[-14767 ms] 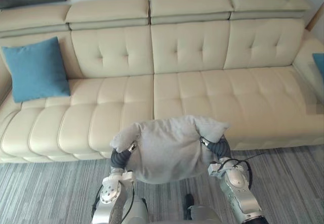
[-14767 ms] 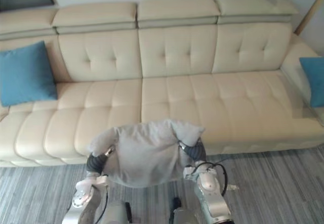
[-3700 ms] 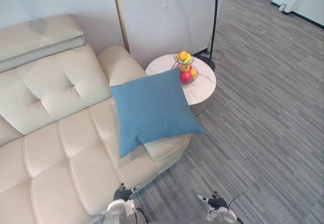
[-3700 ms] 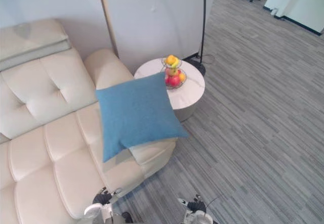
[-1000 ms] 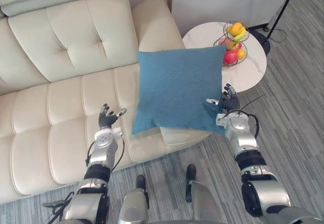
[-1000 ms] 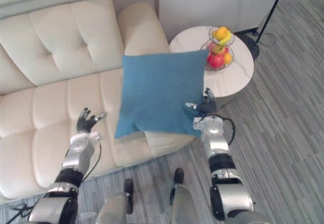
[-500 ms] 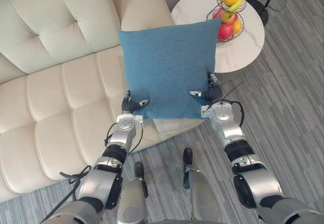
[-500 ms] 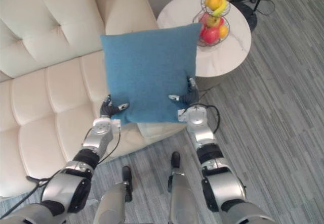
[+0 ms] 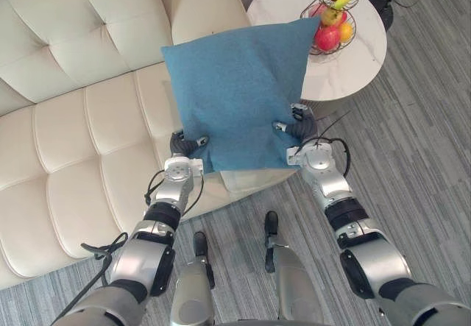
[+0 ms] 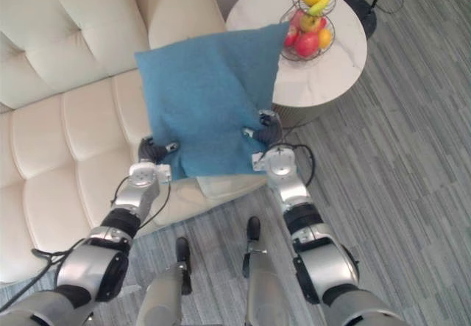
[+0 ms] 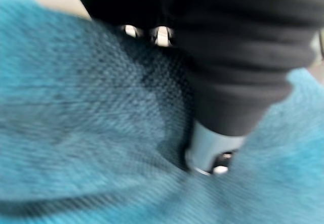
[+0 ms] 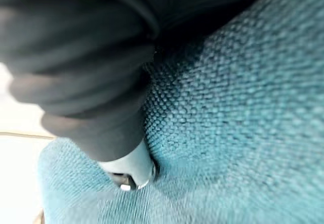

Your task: Pick up cushions and gather them together orderly.

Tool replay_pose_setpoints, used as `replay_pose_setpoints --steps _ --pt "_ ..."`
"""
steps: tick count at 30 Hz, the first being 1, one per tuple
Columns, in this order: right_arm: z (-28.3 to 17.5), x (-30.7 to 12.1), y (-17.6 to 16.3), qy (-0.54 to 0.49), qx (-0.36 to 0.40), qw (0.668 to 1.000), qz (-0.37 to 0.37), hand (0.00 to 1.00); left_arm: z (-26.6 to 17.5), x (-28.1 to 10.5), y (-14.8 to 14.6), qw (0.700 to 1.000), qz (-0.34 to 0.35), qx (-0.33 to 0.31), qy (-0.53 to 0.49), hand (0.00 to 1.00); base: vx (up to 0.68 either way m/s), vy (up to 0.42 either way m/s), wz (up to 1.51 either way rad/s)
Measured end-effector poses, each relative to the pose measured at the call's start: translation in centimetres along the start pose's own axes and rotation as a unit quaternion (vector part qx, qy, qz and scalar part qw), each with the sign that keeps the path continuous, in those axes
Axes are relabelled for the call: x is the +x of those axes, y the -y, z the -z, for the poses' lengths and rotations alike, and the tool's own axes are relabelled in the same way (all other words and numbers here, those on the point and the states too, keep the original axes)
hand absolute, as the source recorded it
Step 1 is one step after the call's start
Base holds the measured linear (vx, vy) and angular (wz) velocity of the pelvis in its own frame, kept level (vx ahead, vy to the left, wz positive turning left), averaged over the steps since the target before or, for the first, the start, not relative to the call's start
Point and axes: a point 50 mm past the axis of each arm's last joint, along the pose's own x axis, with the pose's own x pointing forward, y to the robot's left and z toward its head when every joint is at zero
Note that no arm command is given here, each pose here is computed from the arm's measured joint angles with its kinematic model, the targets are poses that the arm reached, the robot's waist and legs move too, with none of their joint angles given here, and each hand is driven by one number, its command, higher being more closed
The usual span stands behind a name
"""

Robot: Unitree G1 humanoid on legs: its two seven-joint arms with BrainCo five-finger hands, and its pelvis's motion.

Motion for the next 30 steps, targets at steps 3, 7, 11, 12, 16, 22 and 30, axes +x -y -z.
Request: replay_pose_setpoints --steps 3,7,11,12,16,22,30 --pt "1.9 -1.7 0.3 -0.022 0.012 1.0 0.003 1.0 -0.2 -1.1 0.7 0.999 0.011 -0.024 0.021 1.0 0.0 0.007 0.03" --pt "4.0 -4.5 0.2 -0.044 0.033 0.998 0.008 1.0 0.5 -3.6 1.1 0.998 0.025 -0.054 0.036 1.0 0.01 0.003 0.01" --pt "4.5 -7.1 0.0 -0.04 0.057 0.998 0.01 1.0 1.2 -6.3 0.9 0.995 0.029 -0.084 0.046 1.0 0.02 0.006 0.08" --pt "4.4 -7.6 0.0 -0.036 0.063 0.997 0.01 1.0 1.6 -7.0 0.7 0.995 0.028 -0.089 0.044 1.0 0.03 0.004 0.1" --pt "4.3 -9.7 -0.2 -0.028 0.086 0.996 0.015 1.0 3.3 -10.1 0.0 0.992 0.015 -0.123 0.026 1.0 0.05 0.003 0.15" --pt "3.1 -12.4 -1.4 0.005 0.124 0.992 -0.005 1.0 4.4 -14.4 -1.8 0.983 -0.017 -0.181 0.015 1.0 0.05 0.006 0.1" --pt "1.1 -14.1 -2.3 0.058 0.169 0.983 -0.035 1.0 3.6 -16.5 -3.1 0.977 -0.036 -0.204 0.049 1.0 -0.01 0.007 0.03"
